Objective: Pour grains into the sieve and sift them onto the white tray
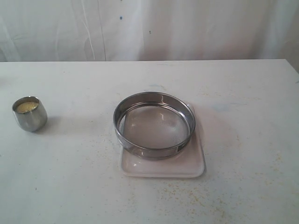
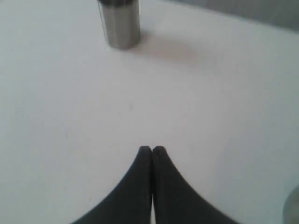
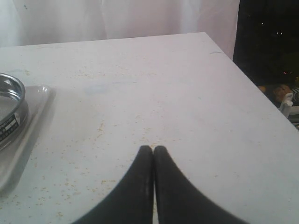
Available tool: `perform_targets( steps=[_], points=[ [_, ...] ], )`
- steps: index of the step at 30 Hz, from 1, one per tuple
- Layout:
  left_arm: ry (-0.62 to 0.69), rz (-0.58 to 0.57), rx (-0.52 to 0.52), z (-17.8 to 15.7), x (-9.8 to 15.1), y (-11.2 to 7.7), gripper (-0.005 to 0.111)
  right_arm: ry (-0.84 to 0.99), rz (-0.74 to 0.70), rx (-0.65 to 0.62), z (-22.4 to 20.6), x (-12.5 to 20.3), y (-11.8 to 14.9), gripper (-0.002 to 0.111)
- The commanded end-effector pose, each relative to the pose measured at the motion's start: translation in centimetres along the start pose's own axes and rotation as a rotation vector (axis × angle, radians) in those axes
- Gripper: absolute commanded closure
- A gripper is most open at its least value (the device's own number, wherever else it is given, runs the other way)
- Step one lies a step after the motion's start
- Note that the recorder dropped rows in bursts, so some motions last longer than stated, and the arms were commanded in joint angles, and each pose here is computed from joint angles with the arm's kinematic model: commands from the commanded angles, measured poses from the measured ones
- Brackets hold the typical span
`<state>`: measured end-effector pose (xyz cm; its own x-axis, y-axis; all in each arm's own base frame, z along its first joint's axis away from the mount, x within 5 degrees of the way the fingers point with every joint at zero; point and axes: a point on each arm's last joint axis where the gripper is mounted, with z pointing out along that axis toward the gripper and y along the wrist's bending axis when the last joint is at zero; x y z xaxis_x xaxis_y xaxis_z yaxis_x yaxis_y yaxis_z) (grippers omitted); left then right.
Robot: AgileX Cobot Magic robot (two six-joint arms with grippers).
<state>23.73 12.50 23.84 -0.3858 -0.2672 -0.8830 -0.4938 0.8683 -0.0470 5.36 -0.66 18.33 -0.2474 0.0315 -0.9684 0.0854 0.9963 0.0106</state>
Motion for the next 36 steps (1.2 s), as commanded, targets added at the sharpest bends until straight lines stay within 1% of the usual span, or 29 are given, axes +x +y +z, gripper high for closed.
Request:
perform_targets(
  steps=[1, 2, 4, 5, 6, 8, 10, 12, 14, 15, 17, 19, 21, 23, 24, 25, 27, 30, 32, 33, 34, 36],
  points=[
    [-0.296, -0.024, 0.189, 1.2, -3.3, -1.6, 0.107, -0.009, -0.001, -0.002, 0.0, 0.0, 0.0, 0.108],
    [-0.359, -0.010, 0.289, 1.6, -4.1, -2.5, 0.107, -0.009, -0.001, -0.002, 0.0, 0.0, 0.0, 0.108],
    [-0.441, -0.046, 0.473, 2.7, -5.3, -3.9, 0.107, -0.009, -0.001, -0.002, 0.0, 0.0, 0.0, 0.108],
    [-0.480, -0.044, 0.571, 3.1, -5.9, -4.7, 0.107, -0.009, -0.001, -0.002, 0.0, 0.0, 0.0, 0.108],
    [-0.508, -0.014, 0.652, 3.5, -6.3, -5.3, 0.107, -0.009, -0.001, -0.002, 0.0, 0.0, 0.0, 0.108],
    [-0.522, 0.081, 0.751, 4.3, -6.5, -6.2, 0.107, -0.009, -0.001, -0.002, 0.0, 0.0, 0.0, 0.108],
    [-0.490, 0.195, 0.789, 4.9, -6.1, -6.7, 0.107, -0.009, -0.001, -0.002, 0.0, 0.0, 0.0, 0.108],
    [-0.430, 0.387, 0.806, 5.5, -5.2, -7.0, 0.107, -0.009, -0.001, -0.002, 0.0, 0.0, 0.0, 0.108],
    [-0.363, 0.554, 0.792, 6.1, -3.9, -7.0, 0.107, -0.009, -0.001, -0.002, 0.0, 0.0, 0.0, 0.108],
    [-0.322, 0.607, 0.780, 6.3, -3.4, -6.8, 0.106, -0.009, -0.001, -0.002, 0.0, 0.0, 0.0, 0.108],
    [-0.248, 0.656, 0.756, 6.7, -2.7, -6.5, 0.098, -0.009, -0.001, -0.002, 0.0, 0.0, 0.0, 0.108],
    [-0.205, 0.634, 0.758, 6.8, -2.4, -6.4, 0.085, -0.009, -0.001, -0.002, 0.0, 0.0, 0.0, 0.108],
    [-0.174, 0.551, 0.770, 6.8, -2.4, -6.5, 0.061, -0.009, -0.001, -0.002, 0.0, 0.0, 0.0, 0.108],
    [-0.125, 0.447, 0.768, 6.9, -2.3, -6.4, 0.025, -0.009, -0.001, -0.002, 0.0, 0.0, 0.0, 0.108],
    [-0.112, 0.420, 0.752, 7.1, -2.3, -6.3, 0.010, -0.009, -0.001, -0.002, 0.0, 0.0, 0.0, 0.108],
    [-0.098, 0.395, 0.727, 7.2, -2.3, -6.2, 0.002, -0.009, -0.001, -0.002, 0.0, 0.0, 0.0, 0.108],
    [-0.078, 0.388, 0.690, 7.4, -2.2, -5.9, 0.002, -0.009, -0.001, -0.002, 0.0, 0.0, 0.0, 0.108],
    [-0.082, 0.388, 0.702, 7.4, -2.3, -6.0, 0.002, -0.009, -0.001, -0.002, 0.0, 0.0, 0.0, 0.108],
    [-0.115, 0.375, 0.784, 6.8, -2.4, -6.6, 0.002, -0.009, -0.001, -0.002, 0.0, 0.0, 0.0, 0.108],
    [-0.138, 0.364, 0.849, 6.4, -2.5, -7.0, 0.002, -0.009, -0.001, -0.002, 0.0, 0.0, 0.0, 0.108],
    [-0.142, 0.365, 0.866, 6.3, -2.5, -7.1, 0.002, -0.009, -0.001, -0.002, 0.0, 0.0, 0.0, 0.108],
    [-0.138, 0.423, 0.878, 6.3, -2.2, -7.1, 0.002, -0.009, -0.001, -0.002, 0.0, 0.0, 0.0, 0.108]
  ],
)
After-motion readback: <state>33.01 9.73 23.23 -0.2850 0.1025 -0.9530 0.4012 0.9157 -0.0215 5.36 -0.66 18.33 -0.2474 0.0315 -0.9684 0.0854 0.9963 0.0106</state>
